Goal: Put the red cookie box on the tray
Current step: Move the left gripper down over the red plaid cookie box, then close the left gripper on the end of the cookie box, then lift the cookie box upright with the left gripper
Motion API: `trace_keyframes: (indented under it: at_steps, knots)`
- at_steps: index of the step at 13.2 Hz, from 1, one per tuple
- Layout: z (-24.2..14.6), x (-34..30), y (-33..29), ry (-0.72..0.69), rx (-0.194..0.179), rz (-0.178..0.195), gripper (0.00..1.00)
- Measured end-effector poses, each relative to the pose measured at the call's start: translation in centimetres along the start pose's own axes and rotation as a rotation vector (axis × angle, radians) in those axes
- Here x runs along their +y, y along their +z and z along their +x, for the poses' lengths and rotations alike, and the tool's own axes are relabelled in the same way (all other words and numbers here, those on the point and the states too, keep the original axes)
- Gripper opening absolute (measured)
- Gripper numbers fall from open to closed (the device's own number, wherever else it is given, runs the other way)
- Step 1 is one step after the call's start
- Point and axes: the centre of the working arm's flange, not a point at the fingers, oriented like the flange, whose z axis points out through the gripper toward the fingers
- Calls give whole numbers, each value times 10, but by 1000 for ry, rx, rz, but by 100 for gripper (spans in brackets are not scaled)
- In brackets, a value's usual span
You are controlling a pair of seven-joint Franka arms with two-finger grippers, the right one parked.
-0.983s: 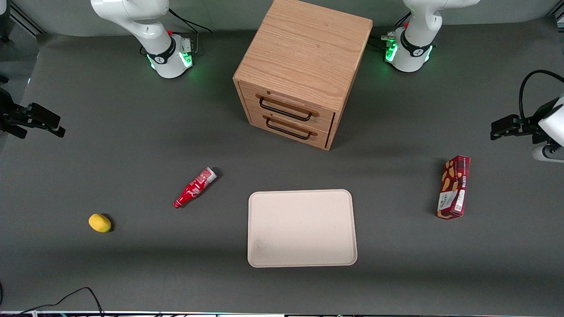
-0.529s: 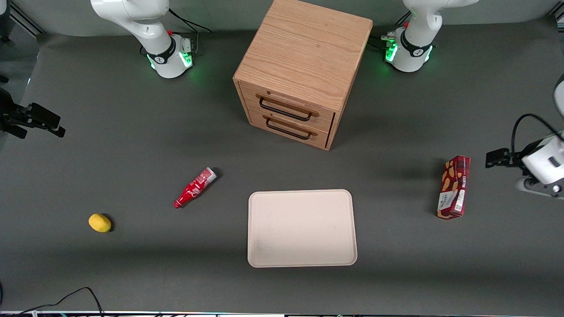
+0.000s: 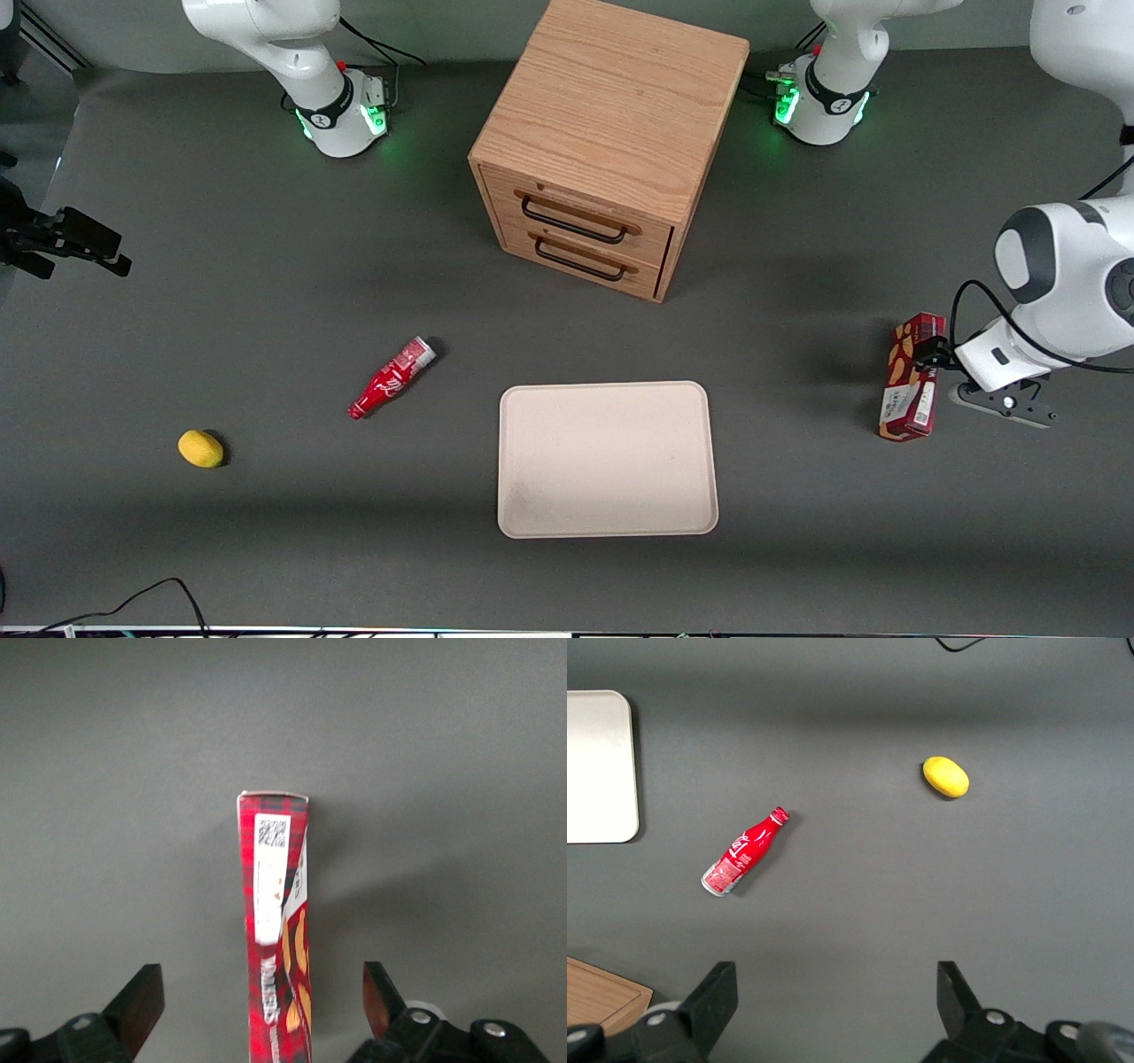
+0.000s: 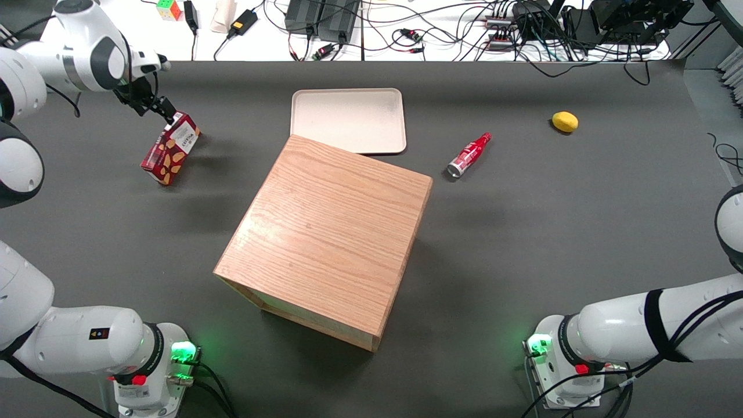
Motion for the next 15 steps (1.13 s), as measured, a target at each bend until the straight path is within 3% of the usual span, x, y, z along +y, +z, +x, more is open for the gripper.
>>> trace_keyframes:
  at_steps: [4,8,11,12,14,15]
  knots:
    - [-4,3,41,39,55,-8,100]
    - [-12,3,67,51,68,-5,100]
    - [-14,1,70,55,71,-6,93]
    - [-14,0,70,55,72,-6,87]
    - [-14,0,70,57,73,-6,63]
    - [-15,-1,70,57,72,-7,42]
